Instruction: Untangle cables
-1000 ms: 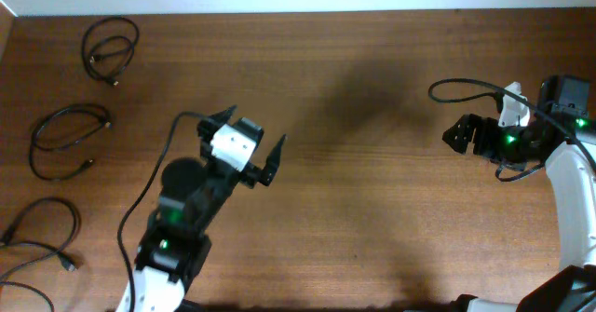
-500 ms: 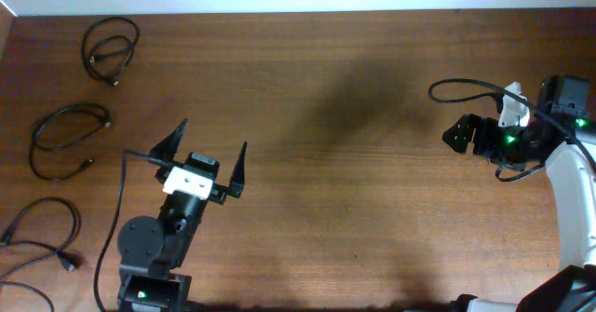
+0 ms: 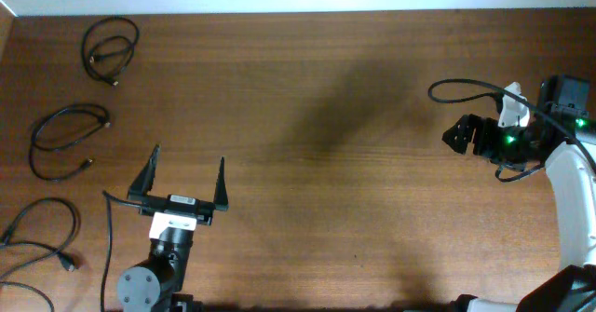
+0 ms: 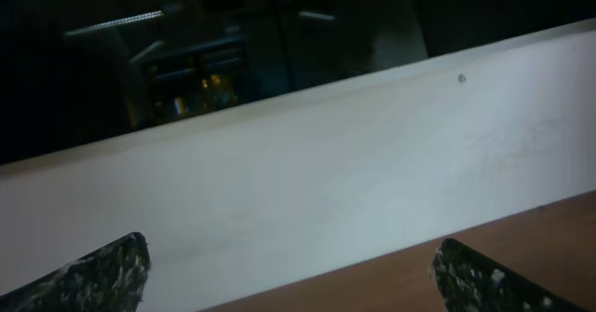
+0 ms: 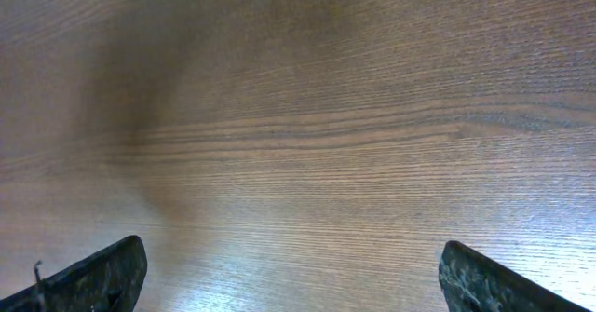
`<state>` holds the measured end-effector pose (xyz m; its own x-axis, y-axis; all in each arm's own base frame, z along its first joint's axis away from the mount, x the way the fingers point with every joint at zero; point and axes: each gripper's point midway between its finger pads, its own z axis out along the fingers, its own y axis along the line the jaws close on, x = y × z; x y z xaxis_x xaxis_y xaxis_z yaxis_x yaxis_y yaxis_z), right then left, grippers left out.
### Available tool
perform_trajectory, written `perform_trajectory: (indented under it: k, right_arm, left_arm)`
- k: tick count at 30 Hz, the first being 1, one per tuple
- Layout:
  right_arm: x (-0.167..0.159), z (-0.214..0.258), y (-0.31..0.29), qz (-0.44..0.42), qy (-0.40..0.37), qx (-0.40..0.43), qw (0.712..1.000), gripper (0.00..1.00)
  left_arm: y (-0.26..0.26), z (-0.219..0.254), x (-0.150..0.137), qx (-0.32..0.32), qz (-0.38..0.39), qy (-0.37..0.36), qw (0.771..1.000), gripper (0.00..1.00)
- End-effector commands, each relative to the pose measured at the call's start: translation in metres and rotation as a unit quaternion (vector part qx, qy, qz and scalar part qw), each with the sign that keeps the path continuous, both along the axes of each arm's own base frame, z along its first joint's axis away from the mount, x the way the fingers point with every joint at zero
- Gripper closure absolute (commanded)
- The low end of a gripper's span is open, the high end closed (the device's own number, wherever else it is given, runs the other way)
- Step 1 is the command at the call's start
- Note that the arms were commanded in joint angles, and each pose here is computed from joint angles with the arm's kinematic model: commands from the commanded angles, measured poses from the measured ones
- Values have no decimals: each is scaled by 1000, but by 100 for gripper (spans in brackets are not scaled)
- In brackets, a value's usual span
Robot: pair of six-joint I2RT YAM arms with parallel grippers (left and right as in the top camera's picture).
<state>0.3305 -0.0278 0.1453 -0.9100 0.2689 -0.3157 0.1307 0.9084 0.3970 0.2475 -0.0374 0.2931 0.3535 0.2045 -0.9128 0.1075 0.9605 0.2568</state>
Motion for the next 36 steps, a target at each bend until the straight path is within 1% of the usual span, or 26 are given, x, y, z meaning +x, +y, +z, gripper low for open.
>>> perform_trajectory:
  k: [1,5,8,11,17,21,26,32,36]
  right_arm:
    - [3,4,-3,-2,-6,-4,1000,1]
    - [3,4,-3,-2,-6,-4,1000,1]
    - [3,4,-3,-2,-6,-4,1000,1]
    - [3,4,-3,-2,-6,-4,1000,1]
    - [3,4,-3,-2,-6,-4,1000,1]
    - [3,4,-3,-2,-6,-4,1000,1]
    - [3,4,-3,-2,-6,-4,1000,1]
    - [3,4,-3,-2,-6,-4,1000,1]
    - [3,4,-3,-2,-6,-4,1000,1]
  left_arm:
    - [8,-10,-4,1,22,-8,1000,1]
    - [15,-25,-5,1,36,-5,999,1]
    - [19,-45,-4,2,45,15,999,1]
    - [22,-65,-3,3,51,57,997,1]
    - [27,-93,-3,4,61,112,992,1]
    - [26,-136,-2,2,57,200,978,1]
    - [31,-136,-2,-6,70,200,977,1]
    - [42,-138,-2,-66,95,207,971,1]
    - [45,-138,-2,-66,102,207,971,1]
